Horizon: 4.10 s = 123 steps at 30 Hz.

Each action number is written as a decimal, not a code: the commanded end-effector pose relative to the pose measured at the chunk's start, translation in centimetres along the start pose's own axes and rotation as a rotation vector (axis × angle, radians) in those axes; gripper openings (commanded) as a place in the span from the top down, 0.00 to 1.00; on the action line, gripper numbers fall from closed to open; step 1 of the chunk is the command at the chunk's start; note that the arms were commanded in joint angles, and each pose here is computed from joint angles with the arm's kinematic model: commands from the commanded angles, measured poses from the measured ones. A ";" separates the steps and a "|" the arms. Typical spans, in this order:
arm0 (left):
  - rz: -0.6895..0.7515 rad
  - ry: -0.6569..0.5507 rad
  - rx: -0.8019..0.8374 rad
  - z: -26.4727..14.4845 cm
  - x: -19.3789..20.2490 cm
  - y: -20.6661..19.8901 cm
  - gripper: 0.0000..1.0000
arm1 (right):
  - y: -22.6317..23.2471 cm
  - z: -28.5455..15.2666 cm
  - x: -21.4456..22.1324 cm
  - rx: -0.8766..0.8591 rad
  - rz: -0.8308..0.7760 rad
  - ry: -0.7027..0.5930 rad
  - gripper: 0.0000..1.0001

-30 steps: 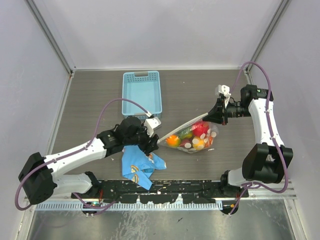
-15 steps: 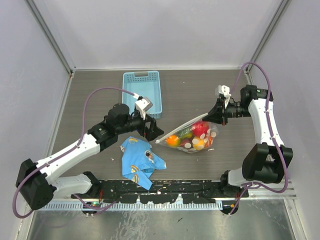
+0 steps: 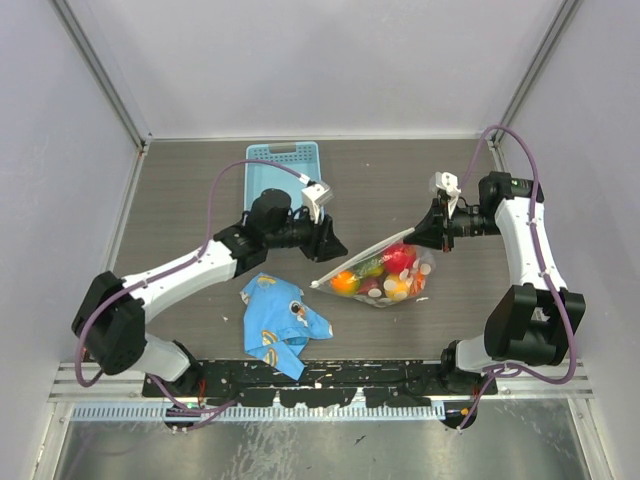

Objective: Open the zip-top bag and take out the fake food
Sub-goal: Open the zipper of the food storage bag at the center of the board.

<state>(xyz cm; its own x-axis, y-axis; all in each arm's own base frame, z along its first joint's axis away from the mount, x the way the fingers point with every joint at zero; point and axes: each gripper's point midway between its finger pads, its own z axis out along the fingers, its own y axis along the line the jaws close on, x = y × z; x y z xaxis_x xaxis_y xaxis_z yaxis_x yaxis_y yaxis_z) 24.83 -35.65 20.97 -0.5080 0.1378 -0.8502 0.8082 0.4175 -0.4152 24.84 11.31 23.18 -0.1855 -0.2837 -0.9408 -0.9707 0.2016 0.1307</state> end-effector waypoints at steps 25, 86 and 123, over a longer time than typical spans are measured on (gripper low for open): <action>-0.005 -0.006 0.235 4.7 -1.5 -4.4 1.00 | 0.4 0.3 -0.2 -0.010 -0.025 -0.023 0.99; -0.248 -0.147 0.147 7.2 4.5 -5.6 1.00 | 0.4 5.9 3.0 0.278 0.411 0.171 0.27; -0.259 -0.167 0.160 6.7 4.1 -6.0 1.00 | 0.7 7.8 4.4 0.276 0.360 0.295 0.85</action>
<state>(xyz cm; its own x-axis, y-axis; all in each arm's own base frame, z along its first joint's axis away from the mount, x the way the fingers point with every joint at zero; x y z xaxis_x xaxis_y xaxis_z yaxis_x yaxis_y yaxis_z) 19.62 -43.06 14.35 -0.7090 -0.0353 -0.7043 0.6547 0.3383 -0.6760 23.91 17.16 15.57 -0.6115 -0.3856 -0.6910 -0.7444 0.5765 0.3371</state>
